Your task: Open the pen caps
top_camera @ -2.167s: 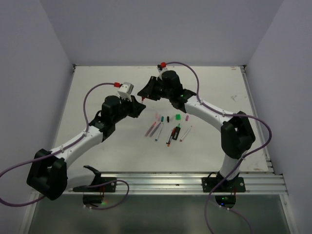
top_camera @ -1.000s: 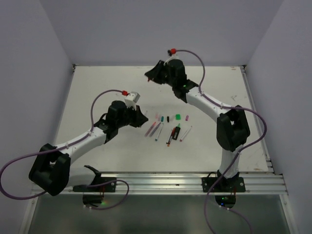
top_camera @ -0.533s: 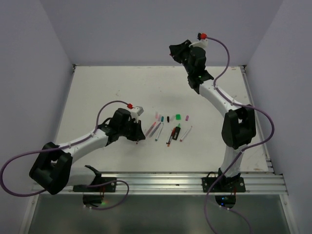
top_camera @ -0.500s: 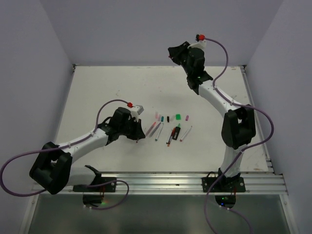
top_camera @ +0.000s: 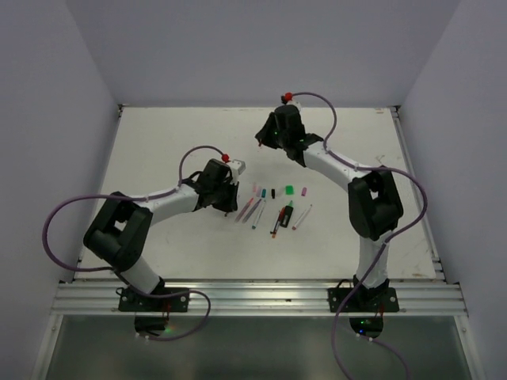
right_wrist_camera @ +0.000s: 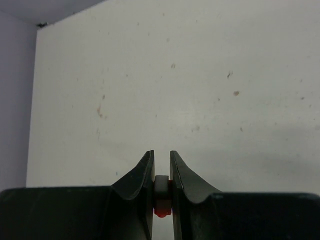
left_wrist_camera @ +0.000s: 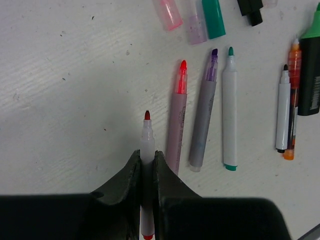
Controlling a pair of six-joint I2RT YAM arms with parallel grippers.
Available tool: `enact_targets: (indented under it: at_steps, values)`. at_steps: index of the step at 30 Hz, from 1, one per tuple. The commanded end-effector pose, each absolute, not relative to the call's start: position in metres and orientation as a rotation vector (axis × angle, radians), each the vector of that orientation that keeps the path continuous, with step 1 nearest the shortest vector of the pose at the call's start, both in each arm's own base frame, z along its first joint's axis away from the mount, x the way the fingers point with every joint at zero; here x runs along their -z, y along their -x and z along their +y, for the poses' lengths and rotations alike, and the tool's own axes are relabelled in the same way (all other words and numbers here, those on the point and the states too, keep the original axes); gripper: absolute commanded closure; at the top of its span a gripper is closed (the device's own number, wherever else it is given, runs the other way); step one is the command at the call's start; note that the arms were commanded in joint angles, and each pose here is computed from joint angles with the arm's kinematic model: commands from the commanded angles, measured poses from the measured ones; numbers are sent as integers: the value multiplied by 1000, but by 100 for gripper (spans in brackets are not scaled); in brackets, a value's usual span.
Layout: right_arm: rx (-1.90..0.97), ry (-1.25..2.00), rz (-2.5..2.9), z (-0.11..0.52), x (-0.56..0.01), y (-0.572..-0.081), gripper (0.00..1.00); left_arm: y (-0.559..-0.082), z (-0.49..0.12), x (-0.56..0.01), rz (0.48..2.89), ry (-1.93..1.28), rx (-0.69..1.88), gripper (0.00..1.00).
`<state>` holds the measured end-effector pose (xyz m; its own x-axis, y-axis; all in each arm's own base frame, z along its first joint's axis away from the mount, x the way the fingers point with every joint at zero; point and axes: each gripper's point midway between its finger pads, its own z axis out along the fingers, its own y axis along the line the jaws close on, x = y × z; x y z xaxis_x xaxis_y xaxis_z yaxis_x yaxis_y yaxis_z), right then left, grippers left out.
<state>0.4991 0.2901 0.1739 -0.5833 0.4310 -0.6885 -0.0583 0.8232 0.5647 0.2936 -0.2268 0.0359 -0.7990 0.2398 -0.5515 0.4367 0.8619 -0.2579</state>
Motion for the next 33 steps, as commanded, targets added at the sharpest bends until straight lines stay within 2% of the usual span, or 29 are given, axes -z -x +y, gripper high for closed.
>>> enact_targets:
  at_steps: [1, 9, 16, 25, 30, 33]
  values:
    - [-621, -165, 2226, 313, -134, -470, 100, -312, -227, -41, 2478, -511, 465, 100]
    - [-565, -137, 2344, 332, -76, -437, 100, -307, -228, -18, 2512, -505, 473, 100]
    - [-561, -156, 2390, 333, -44, -420, 100, -308, -224, -17, 2501, -469, 455, 87]
    - [-597, -180, 2411, 335, -18, -413, 95, -312, -226, -17, 2479, -432, 464, 73]
    - [-596, -202, 2426, 332, -8, -408, 93, -312, -222, -17, 2478, -412, 445, 70]
    - [-599, -214, 2426, 331, -6, -406, 88, -313, -220, -20, 2470, -397, 439, 67]
